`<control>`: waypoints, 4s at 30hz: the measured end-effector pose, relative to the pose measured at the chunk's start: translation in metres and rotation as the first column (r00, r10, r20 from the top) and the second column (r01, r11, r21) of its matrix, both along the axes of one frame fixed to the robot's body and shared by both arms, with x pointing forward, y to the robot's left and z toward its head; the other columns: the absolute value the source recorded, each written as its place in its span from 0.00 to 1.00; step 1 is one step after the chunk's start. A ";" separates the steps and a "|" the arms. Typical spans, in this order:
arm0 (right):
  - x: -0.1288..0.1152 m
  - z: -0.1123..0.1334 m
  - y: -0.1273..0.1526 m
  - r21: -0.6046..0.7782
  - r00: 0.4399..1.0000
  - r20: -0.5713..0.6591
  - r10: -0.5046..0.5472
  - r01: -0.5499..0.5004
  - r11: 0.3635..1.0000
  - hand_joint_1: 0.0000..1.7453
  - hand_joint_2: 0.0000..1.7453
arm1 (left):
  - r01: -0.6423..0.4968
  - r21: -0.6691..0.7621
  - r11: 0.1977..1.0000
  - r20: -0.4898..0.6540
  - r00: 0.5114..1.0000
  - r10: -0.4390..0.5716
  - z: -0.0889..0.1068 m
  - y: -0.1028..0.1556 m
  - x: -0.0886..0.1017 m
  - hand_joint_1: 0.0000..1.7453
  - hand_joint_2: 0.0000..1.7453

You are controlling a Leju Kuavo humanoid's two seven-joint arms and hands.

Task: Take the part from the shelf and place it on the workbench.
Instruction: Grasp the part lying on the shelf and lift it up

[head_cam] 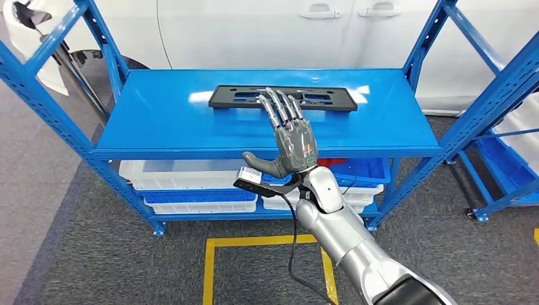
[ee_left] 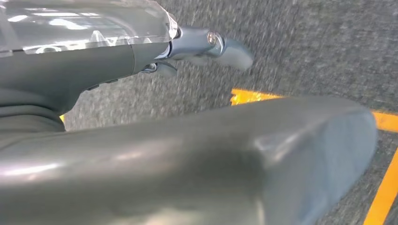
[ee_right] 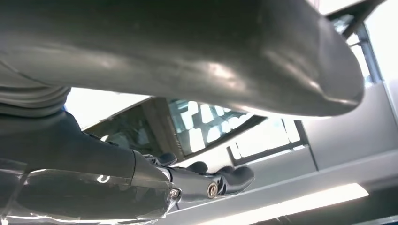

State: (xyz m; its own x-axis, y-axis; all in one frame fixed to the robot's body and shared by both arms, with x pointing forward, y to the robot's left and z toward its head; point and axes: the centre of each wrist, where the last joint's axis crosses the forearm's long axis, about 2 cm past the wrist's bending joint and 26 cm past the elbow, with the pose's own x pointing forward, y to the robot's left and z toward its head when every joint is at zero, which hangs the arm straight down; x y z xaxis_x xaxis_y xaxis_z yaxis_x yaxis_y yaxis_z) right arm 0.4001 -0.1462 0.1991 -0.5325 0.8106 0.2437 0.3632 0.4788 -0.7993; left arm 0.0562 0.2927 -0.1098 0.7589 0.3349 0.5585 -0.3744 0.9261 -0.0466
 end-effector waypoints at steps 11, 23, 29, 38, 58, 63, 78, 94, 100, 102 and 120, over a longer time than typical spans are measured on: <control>0.010 -0.016 -0.040 0.076 0.985 -0.054 -0.165 0.169 0.983 0.00 0.00 | 0.011 0.008 1.000 -0.006 1.000 -0.011 0.000 0.004 -0.002 0.00 0.00; 0.007 -0.035 -0.058 0.066 0.977 -0.158 -0.146 0.158 0.985 0.00 1.00 | 0.037 0.018 0.999 0.000 0.999 -0.037 0.001 0.005 0.006 0.00 0.00; 0.004 -0.039 -0.049 0.015 0.975 -0.185 -0.126 0.131 0.991 0.00 1.00 | 0.052 0.019 0.998 -0.006 0.999 -0.052 0.001 0.004 0.007 0.00 0.00; 0.011 -0.031 -0.026 -0.231 0.982 -0.156 -0.103 0.065 0.971 0.00 1.00 | 0.077 0.020 0.997 0.001 0.997 -0.077 0.002 0.004 0.016 0.00 0.00; 0.011 -0.043 -0.001 -0.533 0.990 -0.115 -0.075 0.002 0.846 0.00 1.00 | 0.077 0.018 0.997 0.001 0.997 -0.077 0.003 0.004 0.016 0.00 0.00; 0.013 -0.041 0.003 -0.538 0.990 -0.118 -0.080 0.004 0.843 0.00 1.00 | 0.077 0.015 0.997 0.004 0.997 -0.077 0.002 0.003 0.016 0.00 0.00; 0.013 -0.042 0.010 -0.560 0.977 -0.166 -0.131 0.016 0.828 0.00 1.00 | 0.079 0.019 0.997 0.006 0.997 -0.079 0.002 0.004 0.015 0.00 0.00; 0.016 -0.052 -0.006 -0.595 0.948 -0.214 -0.236 0.065 0.801 0.00 1.00 | 0.086 0.022 0.996 0.004 0.996 -0.086 0.002 0.004 0.014 0.00 0.00; 0.015 -0.055 -0.008 -0.607 0.945 -0.225 -0.237 0.054 0.793 0.00 1.00 | 0.092 0.025 0.995 0.006 0.996 -0.092 0.002 0.005 0.015 0.00 0.00; 0.014 -0.056 -0.008 -0.611 0.945 -0.230 -0.234 0.047 0.790 0.00 1.00 | 0.092 0.025 0.995 0.004 0.996 -0.092 0.002 0.006 0.014 0.00 0.00; 0.015 -0.054 -0.004 -0.629 0.933 -0.258 -0.250 0.034 0.777 0.00 1.00 | 0.093 0.022 0.995 0.011 0.996 -0.093 0.003 0.005 0.017 0.00 0.00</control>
